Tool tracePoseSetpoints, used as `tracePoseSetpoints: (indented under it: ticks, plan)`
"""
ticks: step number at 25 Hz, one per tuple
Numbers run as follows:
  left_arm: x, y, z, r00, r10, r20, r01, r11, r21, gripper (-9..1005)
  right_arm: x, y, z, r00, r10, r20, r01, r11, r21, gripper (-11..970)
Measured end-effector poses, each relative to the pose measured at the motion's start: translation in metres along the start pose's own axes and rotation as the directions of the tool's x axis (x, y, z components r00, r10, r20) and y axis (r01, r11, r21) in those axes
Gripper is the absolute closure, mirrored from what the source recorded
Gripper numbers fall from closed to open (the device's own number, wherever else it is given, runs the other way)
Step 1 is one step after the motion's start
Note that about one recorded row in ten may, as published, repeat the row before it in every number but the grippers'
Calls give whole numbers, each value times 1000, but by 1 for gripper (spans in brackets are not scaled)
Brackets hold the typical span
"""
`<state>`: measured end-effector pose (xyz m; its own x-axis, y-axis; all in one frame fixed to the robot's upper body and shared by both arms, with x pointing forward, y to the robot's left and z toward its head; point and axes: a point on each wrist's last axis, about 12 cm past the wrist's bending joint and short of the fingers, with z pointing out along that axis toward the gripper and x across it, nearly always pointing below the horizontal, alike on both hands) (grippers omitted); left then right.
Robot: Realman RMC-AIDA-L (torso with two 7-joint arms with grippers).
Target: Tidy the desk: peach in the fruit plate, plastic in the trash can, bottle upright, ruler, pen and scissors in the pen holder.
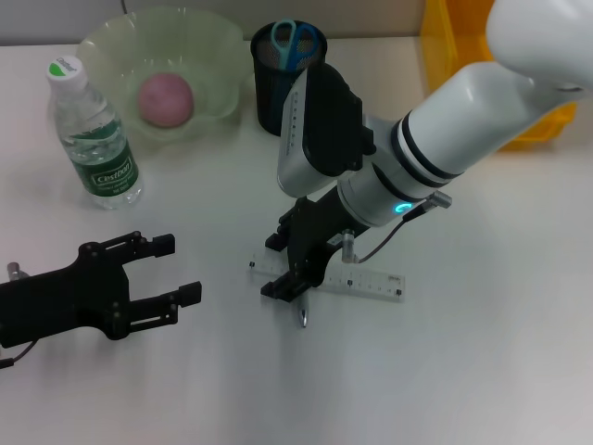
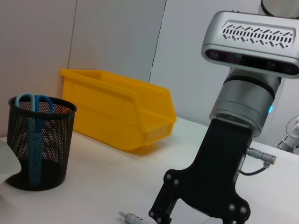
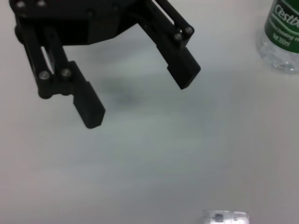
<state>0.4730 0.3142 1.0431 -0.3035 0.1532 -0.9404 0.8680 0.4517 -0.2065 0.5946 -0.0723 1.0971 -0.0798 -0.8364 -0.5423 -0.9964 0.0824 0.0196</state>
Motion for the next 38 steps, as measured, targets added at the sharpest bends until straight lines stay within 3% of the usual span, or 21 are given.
tracePoseSetpoints:
  ticks: [6,11,14,16,20,23,24,25,29,32,33,34,35,38]
  plan:
    - [0,0,-1,1000,-6,6,7,1000,-7,211,1,0,1,1000,12,11,-12,1000,5,246]
    - [1,-1,0,1000,-11,9,11,1000,-5,211,2,0,1,1000,21,14,-21,1000,5,405]
    - [0,-1,0,1000,-15,10,15,1000,-3,211,-3,1,-2,998,34,49,-34,999,-11,583]
    - [0,-1,-1,1000,-16,10,16,1000,-4,211,-5,1,-5,997,40,62,-39,999,-17,583]
    - [0,-1,-2,1000,-18,12,18,1000,-6,211,-14,-6,-27,985,63,158,-60,998,-21,583]
    - [0,-1,-3,1000,-19,17,19,1000,-8,211,-18,-16,-53,969,63,239,-71,997,24,583]
    - [0,-1,-3,1000,-20,20,20,1000,-9,211,-15,-24,-74,948,55,312,-83,993,79,583]
    - [0,-1,-3,1000,-20,20,20,1000,-9,211,-15,-24,-74,948,55,312,-83,993,79,583]
    - [-1,-1,-1,999,-31,27,31,1000,-5,211,-5,-36,-108,882,35,469,-135,974,181,583]
    - [-3,-2,2,998,-41,38,41,999,3,211,4,-42,-122,781,51,622,-220,955,199,583]
    - [-3,-2,2,998,-43,43,42,999,3,211,5,-43,-123,754,52,655,-238,951,198,583]
    - [-4,-2,2,998,-44,49,44,999,4,211,10,-48,-122,691,53,721,-286,936,205,583]
    - [-4,-3,3,997,-45,56,45,999,5,211,10,-48,-122,691,53,721,-286,936,205,583]
    - [-6,-4,6,996,-48,69,47,999,15,211,16,-54,-116,603,39,797,-347,913,217,583]
